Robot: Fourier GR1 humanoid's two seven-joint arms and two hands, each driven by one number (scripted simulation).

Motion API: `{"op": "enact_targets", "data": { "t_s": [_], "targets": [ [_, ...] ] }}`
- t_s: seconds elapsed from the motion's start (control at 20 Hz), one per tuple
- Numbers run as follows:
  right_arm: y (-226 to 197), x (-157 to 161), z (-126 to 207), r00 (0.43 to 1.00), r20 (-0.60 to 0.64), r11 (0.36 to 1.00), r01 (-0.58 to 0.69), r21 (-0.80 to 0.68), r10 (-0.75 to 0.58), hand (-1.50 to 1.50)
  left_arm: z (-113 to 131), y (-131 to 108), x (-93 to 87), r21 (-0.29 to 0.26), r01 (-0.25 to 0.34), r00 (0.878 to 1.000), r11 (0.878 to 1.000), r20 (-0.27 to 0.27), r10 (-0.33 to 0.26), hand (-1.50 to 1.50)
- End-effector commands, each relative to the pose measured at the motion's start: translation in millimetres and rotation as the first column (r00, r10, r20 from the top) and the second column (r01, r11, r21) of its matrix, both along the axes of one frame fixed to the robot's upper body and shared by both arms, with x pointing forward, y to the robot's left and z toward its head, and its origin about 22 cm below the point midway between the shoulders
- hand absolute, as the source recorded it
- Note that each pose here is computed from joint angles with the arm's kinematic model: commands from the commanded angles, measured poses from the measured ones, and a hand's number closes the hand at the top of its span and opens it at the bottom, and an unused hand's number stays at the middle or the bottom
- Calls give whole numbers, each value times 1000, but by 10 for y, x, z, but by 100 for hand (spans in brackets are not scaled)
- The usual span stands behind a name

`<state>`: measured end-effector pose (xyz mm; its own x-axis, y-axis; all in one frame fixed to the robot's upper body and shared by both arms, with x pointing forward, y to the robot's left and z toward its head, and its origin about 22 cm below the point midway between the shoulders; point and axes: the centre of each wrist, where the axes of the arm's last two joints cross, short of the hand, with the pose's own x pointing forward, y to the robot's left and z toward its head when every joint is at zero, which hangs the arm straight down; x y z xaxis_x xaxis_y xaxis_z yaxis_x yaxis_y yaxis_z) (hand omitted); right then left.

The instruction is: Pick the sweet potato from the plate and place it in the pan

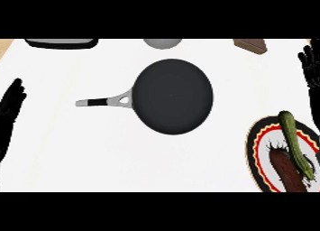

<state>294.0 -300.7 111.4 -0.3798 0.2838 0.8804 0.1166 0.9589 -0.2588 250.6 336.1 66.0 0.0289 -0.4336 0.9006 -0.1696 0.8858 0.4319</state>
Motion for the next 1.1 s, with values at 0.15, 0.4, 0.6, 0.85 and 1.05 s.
{"op": "enact_targets", "data": {
  "t_s": [0.15, 0.4, 0.6, 0.85, 1.05],
  "targets": [
    [280, -63, -58, 850, -38, 833, -504, 230, 525, -150, -207, 245, -27, 1, -150, 977, 989, -155, 148, 0],
    [-464, -94, 358, 978, -91, 872, -207, -443, 186, 150, -434, 254, -162, -19, -193, 950, 981, -254, 182, 0],
    [-675, -560, -877, 985, -107, 878, -71, 473, 137, 150, -470, 291, -136, -54, -213, 935, 976, -300, 188, 0],
    [-1238, -998, -806, 946, -63, 906, -283, 315, 317, -150, -700, 345, -93, -54, -182, 936, 982, -315, 157, 0],
    [-1505, -959, -535, 932, -148, 941, -311, 136, 330, -150, -615, 79, 76, -55, -178, 937, 983, -316, 152, 0]
  ]
}}
